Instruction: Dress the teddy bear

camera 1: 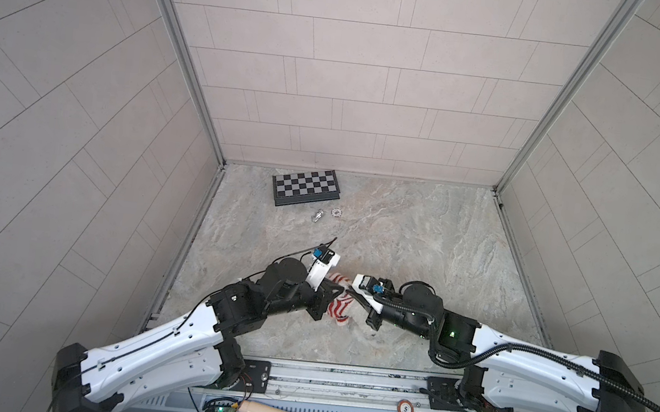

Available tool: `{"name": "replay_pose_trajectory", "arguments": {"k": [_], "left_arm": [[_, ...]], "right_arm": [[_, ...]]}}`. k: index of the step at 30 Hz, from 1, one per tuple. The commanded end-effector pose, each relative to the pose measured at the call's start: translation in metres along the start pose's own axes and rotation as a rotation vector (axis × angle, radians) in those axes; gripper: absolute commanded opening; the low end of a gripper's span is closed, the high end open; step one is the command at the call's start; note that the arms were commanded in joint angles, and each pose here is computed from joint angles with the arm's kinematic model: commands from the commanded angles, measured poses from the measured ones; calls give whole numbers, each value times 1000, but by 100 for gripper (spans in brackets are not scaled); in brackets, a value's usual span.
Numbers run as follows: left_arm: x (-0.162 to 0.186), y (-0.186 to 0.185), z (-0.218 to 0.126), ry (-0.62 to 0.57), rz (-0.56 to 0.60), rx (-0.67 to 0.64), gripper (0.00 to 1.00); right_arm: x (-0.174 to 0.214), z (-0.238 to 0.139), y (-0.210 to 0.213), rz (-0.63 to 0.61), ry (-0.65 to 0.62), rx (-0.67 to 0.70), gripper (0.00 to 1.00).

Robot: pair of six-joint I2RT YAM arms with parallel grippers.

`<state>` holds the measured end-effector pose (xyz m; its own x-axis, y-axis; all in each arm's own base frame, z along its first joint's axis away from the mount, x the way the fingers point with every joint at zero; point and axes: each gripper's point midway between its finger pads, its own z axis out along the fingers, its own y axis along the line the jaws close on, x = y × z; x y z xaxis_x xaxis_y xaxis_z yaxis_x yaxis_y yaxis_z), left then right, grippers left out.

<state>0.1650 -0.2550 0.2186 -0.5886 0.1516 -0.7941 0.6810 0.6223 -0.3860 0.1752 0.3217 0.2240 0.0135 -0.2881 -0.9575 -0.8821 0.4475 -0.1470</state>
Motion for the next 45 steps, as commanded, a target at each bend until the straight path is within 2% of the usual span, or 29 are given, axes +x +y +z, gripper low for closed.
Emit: {"name": "replay_pose_trajectory", "arguments": {"k": [1,2,4,9,11,14,19,22,28,30,34,39,41,43,45], "left_arm": [[-5,1,-4,-40,-20,-6,0],[-9,5,-7,-63,-39,-29,0],[-17,19,-10,-116,-108,-96,0],[-42,25,-13,-216,-256,-128,0],[-55,24,-18,-260,-295,-127,0],[-68,25,-22,-303,-369,-138,0],[-83,13,-19,-343,-465,-58,0],[-84,6,-14,-331,-477,-36,0],[-83,-2,-9,-323,-477,-6,0],[-83,-3,-9,-321,-475,1,0],[-82,-8,-5,-313,-475,30,0],[-87,-18,-4,-312,-482,88,0],[-89,-21,-5,-312,-486,104,0],[-89,-23,-6,-312,-486,112,0],[-88,-24,-5,-310,-487,113,0]], "right_arm": [[-23,-2,-4,2,-80,15,0],[-22,-3,-5,3,-69,24,2],[-18,-7,-9,18,-45,47,14],[-8,-33,-20,75,-46,120,53],[-3,-41,-19,60,-18,136,60],[-2,-49,-16,23,-7,140,59],[-11,-39,-18,2,-32,157,54],[-18,-26,-20,-9,-57,174,54],[-22,-5,-22,-3,-82,198,47],[-22,-3,-23,3,-89,201,41],[-14,0,-28,-3,-65,238,19],[-2,0,-33,2,-43,273,13],[0,-1,-34,6,-40,276,16],[-1,-3,-33,10,-45,270,31],[-4,-4,-31,11,-59,256,40]]}}
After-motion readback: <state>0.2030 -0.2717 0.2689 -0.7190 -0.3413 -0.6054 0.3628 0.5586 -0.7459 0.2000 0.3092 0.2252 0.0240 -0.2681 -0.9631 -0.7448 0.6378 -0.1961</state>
